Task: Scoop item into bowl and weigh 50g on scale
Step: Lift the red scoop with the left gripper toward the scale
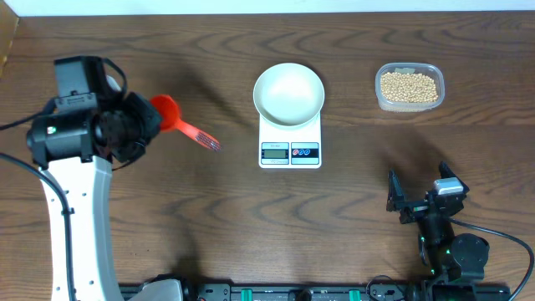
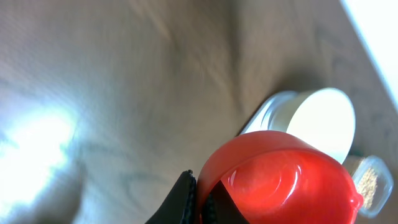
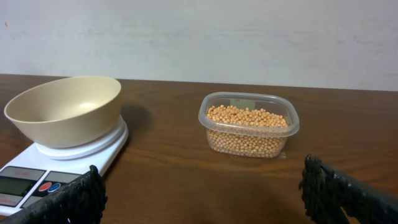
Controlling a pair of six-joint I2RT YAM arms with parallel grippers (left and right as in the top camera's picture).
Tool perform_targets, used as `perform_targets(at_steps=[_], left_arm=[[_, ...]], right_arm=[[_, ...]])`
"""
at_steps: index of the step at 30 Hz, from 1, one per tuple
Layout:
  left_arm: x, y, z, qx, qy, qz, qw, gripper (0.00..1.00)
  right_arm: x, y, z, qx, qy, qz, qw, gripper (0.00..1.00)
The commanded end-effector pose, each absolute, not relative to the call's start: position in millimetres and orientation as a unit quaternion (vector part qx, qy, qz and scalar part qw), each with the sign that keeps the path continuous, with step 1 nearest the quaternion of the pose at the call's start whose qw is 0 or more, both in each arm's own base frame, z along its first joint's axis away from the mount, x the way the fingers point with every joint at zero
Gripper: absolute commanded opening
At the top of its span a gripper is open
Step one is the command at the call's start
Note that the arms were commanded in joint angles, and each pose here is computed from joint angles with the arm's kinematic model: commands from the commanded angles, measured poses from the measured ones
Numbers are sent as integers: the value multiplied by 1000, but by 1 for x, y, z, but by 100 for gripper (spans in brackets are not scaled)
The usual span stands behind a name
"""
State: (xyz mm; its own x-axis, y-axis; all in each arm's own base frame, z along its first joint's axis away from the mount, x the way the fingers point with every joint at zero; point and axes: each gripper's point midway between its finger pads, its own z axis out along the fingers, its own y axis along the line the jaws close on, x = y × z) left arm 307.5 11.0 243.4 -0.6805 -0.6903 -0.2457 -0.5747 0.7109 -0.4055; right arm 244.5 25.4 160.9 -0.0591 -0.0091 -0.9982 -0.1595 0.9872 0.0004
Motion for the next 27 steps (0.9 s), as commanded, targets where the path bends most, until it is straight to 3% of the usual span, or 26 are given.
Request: perform_targets(at_steps=[1, 13, 27], left_arm=[[299, -2, 239, -344, 911, -150, 171, 7], [268, -47, 227, -275, 946, -142, 102, 7], [258, -75, 226, -234, 957, -146, 85, 7]], right_arm=[[244, 27, 160, -57, 726, 60, 683, 99], [244, 27, 160, -57, 726, 60, 683, 99], [245, 17, 159, -51, 728, 25, 684, 99]])
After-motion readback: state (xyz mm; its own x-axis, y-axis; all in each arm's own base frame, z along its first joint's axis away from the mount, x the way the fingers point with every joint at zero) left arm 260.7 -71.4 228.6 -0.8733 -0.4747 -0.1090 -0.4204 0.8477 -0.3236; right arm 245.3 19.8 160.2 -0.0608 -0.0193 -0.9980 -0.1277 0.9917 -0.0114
